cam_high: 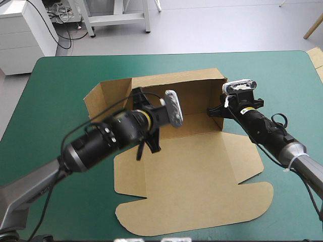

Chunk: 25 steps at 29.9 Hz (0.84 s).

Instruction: Fold the box

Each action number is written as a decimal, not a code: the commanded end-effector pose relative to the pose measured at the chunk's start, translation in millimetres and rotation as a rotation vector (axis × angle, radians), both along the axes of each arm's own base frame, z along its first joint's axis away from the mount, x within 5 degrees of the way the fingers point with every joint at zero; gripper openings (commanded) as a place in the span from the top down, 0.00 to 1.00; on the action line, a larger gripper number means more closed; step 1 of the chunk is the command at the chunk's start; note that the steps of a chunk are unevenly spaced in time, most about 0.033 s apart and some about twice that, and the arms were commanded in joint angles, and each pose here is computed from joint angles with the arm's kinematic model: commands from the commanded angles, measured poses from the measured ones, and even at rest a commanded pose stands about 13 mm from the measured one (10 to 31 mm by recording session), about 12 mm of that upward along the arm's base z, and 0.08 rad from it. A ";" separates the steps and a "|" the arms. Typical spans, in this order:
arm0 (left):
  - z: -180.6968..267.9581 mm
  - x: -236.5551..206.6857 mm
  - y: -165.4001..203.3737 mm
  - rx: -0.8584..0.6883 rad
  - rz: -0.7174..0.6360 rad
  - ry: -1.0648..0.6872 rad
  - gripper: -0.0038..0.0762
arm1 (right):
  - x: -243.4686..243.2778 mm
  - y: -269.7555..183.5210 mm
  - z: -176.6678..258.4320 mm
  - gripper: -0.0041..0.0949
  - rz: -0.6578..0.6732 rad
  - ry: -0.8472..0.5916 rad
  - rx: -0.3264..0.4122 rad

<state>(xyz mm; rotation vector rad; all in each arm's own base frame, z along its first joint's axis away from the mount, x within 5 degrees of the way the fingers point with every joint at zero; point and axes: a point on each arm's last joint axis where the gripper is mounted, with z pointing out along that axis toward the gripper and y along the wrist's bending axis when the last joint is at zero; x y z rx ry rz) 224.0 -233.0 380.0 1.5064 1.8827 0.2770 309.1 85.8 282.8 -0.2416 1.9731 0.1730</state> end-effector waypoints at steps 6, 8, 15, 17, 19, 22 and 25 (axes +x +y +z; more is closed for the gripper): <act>60.3 52.8 115.8 -0.380 0.356 0.185 0.94 | -0.9 -2.3 20.4 0.97 -0.014 -0.060 0.032; 60.7 60.6 139.4 -0.475 0.433 0.234 0.95 | -1.0 -2.2 20.3 0.97 -0.013 -0.059 0.032; 54.4 74.2 216.7 -0.787 0.685 0.348 0.96 | -1.8 -1.5 18.7 0.97 0.001 -0.043 0.019; 46.7 74.3 237.5 -0.826 0.757 0.371 0.96 | -2.1 -1.2 18.2 0.97 0.006 -0.037 0.016; 35.9 72.9 257.0 -0.851 0.829 0.399 0.96 | -2.2 -1.2 18.0 0.97 0.006 -0.035 0.016; 18.6 71.5 278.5 -0.903 0.944 0.433 0.96 | -2.5 -0.7 17.6 0.97 0.011 -0.026 0.018; -1.3 71.1 293.6 -1.003 1.017 0.464 0.96 | -3.1 0.1 17.0 0.97 0.021 -0.010 0.016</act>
